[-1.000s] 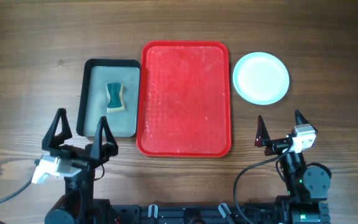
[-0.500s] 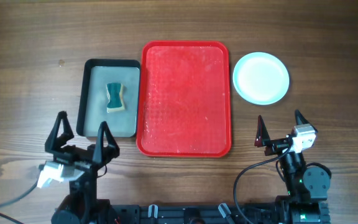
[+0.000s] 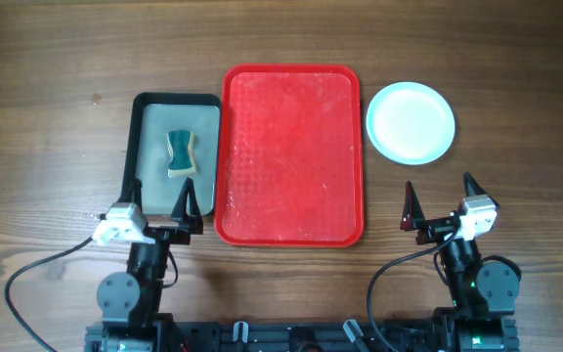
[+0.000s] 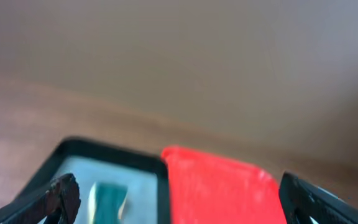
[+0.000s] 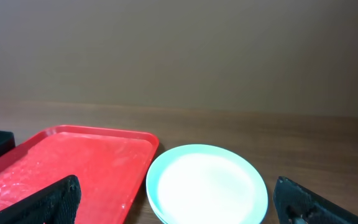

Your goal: Clean dirty plates on tray and stack at the side

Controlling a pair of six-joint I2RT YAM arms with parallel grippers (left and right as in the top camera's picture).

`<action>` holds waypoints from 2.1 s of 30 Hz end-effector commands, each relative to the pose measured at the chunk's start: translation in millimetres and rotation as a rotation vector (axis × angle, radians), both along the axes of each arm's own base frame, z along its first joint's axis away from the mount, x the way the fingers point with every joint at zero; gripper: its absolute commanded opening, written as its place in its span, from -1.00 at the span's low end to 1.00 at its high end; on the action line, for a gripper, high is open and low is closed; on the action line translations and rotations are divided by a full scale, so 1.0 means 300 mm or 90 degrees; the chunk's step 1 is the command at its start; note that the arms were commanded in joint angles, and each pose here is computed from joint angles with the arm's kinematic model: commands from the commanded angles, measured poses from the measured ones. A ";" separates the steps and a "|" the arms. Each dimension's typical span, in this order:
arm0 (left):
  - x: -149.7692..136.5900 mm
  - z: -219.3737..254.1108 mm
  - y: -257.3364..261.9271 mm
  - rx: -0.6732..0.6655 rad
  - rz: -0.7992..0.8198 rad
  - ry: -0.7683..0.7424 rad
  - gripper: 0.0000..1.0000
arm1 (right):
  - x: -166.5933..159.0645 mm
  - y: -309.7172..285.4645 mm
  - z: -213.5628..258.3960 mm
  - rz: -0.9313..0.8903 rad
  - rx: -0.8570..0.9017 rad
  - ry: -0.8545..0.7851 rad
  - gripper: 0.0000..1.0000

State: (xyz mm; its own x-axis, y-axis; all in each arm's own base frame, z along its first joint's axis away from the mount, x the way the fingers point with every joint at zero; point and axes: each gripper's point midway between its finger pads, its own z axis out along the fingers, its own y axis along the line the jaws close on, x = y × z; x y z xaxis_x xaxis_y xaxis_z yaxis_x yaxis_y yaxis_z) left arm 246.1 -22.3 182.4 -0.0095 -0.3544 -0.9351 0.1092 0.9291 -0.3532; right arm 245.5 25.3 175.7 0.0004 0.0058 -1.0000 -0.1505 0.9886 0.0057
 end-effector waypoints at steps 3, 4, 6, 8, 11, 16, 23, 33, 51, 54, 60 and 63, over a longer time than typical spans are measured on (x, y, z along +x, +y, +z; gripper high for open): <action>-0.003 -0.085 0.009 0.005 0.009 0.066 1.00 | -0.005 0.016 0.009 0.017 -0.003 -0.008 0.99; -0.003 -0.084 0.009 0.005 0.009 0.064 1.00 | -0.005 0.016 0.009 0.017 -0.003 -0.008 1.00; -0.003 -0.085 0.009 0.005 0.009 0.066 1.00 | -0.005 0.016 0.009 0.017 -0.003 -0.008 0.99; -0.003 -0.085 0.009 0.005 0.009 0.066 1.00 | -0.005 0.016 0.009 0.017 -0.003 -0.008 0.99; -0.003 -0.086 0.009 0.005 0.009 0.066 1.00 | -0.005 0.016 0.009 0.017 -0.003 -0.008 0.99; -0.003 -0.086 0.009 0.005 0.009 0.067 1.00 | -0.005 0.016 0.009 0.017 -0.003 -0.008 1.00; -0.003 -0.086 0.009 0.005 0.009 0.067 1.00 | -0.005 0.016 0.009 0.017 -0.003 -0.008 0.99; -0.003 -0.086 0.009 0.005 0.009 0.067 1.00 | -0.005 0.016 0.009 0.017 -0.002 -0.008 1.00; -0.003 -0.086 0.009 0.005 0.009 0.067 1.00 | -0.005 0.016 0.009 0.017 -0.003 -0.008 0.99; -0.003 -0.086 0.009 0.005 0.009 0.067 1.00 | -0.005 0.016 0.009 0.017 -0.003 -0.008 1.00; -0.003 -0.086 0.009 0.005 0.009 0.067 1.00 | -0.005 0.016 0.009 0.017 -0.003 -0.008 0.99; -0.003 -0.086 0.009 0.005 0.009 0.067 1.00 | -0.005 0.016 0.009 0.017 -0.003 -0.008 1.00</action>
